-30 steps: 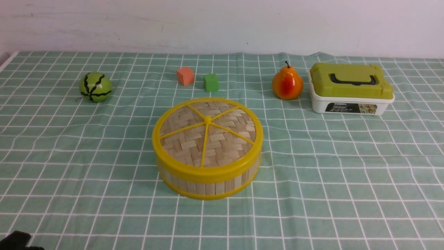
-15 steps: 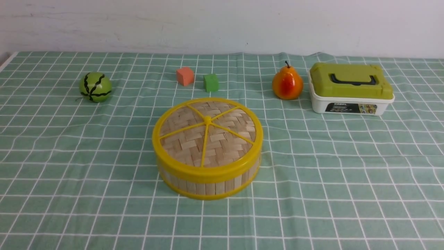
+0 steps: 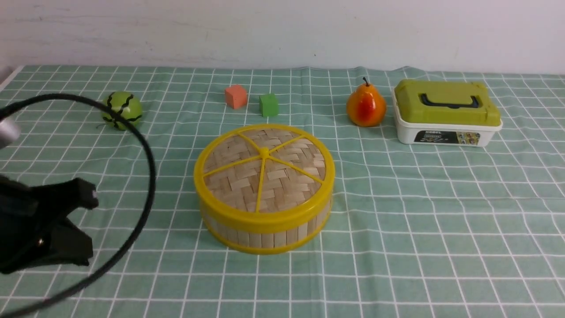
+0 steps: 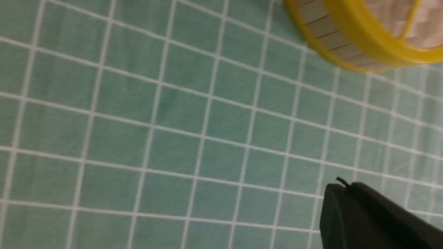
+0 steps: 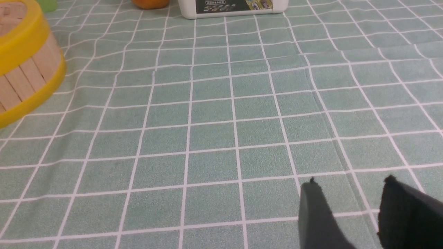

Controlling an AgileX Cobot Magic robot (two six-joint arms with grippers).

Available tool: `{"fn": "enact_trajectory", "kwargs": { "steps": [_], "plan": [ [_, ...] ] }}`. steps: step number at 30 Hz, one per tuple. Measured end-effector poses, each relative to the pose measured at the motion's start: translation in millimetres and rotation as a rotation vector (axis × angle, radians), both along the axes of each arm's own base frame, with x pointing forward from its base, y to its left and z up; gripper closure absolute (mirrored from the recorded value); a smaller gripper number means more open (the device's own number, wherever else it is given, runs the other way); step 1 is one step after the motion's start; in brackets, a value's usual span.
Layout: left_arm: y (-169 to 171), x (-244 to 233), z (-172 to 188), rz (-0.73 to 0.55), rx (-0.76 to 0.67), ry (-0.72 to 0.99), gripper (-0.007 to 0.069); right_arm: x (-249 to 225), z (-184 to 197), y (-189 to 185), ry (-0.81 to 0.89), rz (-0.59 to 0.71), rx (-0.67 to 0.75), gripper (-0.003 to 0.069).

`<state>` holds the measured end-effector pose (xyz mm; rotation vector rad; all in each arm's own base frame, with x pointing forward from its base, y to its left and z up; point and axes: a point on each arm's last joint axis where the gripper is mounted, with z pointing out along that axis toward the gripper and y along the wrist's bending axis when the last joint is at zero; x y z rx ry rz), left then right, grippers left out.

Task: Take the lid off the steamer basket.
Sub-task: Use the left arm to lift the lid of the steamer

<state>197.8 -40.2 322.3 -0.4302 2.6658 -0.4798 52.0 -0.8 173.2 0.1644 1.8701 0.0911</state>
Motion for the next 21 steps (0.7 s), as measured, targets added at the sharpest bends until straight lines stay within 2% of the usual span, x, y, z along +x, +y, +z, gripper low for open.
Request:
{"fn": "enact_trajectory", "kwargs": {
  "steps": [4,6,11,13,15,21],
  "plan": [
    [-6,43,11,-0.038,0.028,0.097,0.0638,0,0,0,0.000,0.000,0.000,0.0418],
    [-19,65,18,-0.077,0.028,0.068,0.0638,0,0,0,0.000,0.000,0.000,0.0418],
    [-59,91,29,-0.151,0.003,0.006,0.0638,0,0,0,0.000,0.000,0.000,0.0418],
    [-90,106,29,-0.200,-0.010,0.011,0.0638,0,0,0,0.000,0.000,0.000,0.0418],
    [-106,118,29,-0.230,0.001,0.006,0.0638,0,0,0,0.000,0.000,0.000,0.0418],
    [-138,160,25,-0.252,0.044,0.010,0.0638,0,0,0,0.000,0.000,0.000,0.0418]
  ]
}}
